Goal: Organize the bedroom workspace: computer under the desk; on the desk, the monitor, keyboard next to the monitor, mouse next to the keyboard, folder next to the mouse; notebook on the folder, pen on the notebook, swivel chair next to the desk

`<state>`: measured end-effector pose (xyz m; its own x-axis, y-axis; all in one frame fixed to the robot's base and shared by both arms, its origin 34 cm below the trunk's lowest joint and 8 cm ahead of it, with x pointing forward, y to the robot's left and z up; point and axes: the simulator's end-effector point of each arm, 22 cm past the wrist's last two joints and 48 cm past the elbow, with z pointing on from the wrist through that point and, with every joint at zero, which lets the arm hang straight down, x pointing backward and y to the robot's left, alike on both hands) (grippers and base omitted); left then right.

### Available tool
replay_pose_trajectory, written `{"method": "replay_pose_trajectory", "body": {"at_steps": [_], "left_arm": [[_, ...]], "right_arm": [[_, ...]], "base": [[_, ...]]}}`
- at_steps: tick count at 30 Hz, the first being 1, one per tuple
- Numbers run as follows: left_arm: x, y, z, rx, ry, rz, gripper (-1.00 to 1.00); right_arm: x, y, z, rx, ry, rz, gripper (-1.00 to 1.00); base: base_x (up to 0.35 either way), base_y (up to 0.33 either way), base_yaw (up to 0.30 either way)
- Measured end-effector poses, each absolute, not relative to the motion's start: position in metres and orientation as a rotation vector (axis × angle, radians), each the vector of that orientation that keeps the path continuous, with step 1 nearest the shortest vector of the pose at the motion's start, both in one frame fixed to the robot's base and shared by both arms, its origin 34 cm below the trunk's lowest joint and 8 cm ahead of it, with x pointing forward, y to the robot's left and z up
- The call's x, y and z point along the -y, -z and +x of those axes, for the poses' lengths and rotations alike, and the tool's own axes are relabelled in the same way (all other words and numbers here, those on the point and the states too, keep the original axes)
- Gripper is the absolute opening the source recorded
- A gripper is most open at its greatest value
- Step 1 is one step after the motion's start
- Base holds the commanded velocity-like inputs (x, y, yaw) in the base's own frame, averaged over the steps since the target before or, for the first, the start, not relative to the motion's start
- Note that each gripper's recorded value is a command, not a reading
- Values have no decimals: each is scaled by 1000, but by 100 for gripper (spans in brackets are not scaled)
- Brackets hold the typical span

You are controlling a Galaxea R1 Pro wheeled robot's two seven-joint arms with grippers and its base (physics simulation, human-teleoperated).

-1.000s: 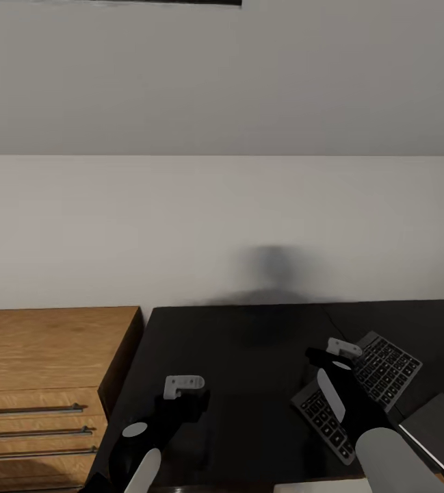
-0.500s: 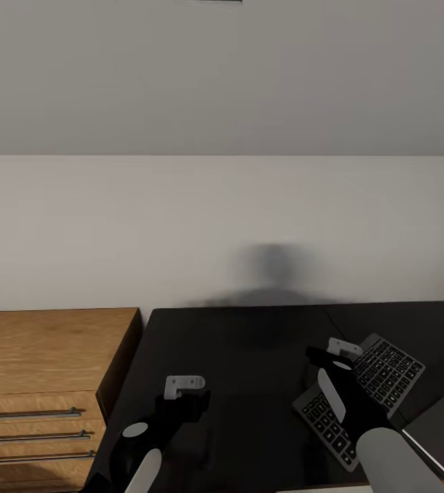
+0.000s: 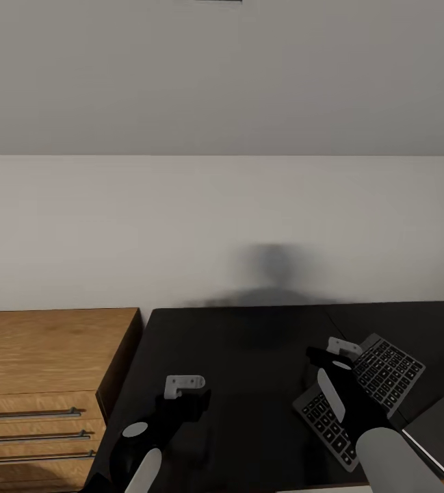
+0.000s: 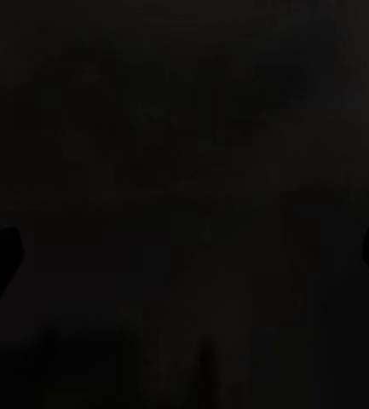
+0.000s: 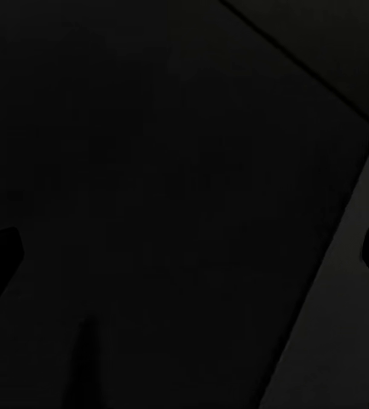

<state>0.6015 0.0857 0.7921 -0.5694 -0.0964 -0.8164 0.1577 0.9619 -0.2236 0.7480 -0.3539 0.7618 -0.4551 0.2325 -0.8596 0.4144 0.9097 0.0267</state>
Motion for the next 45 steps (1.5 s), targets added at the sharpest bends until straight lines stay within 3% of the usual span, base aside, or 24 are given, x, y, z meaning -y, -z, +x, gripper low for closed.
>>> {"method": "replay_pose_trajectory", "body": {"at_steps": [18,45], "left_arm": [[-85,-792,601,-2151,336,44,100],[-85,-777,600,-2150,339,41,100]], "right_arm": [[386,-770,734,-2040,485,448,100],[390,-753,730,-2043,518,441,100]], "base": [[0,0,0],[0,0,0]]}}
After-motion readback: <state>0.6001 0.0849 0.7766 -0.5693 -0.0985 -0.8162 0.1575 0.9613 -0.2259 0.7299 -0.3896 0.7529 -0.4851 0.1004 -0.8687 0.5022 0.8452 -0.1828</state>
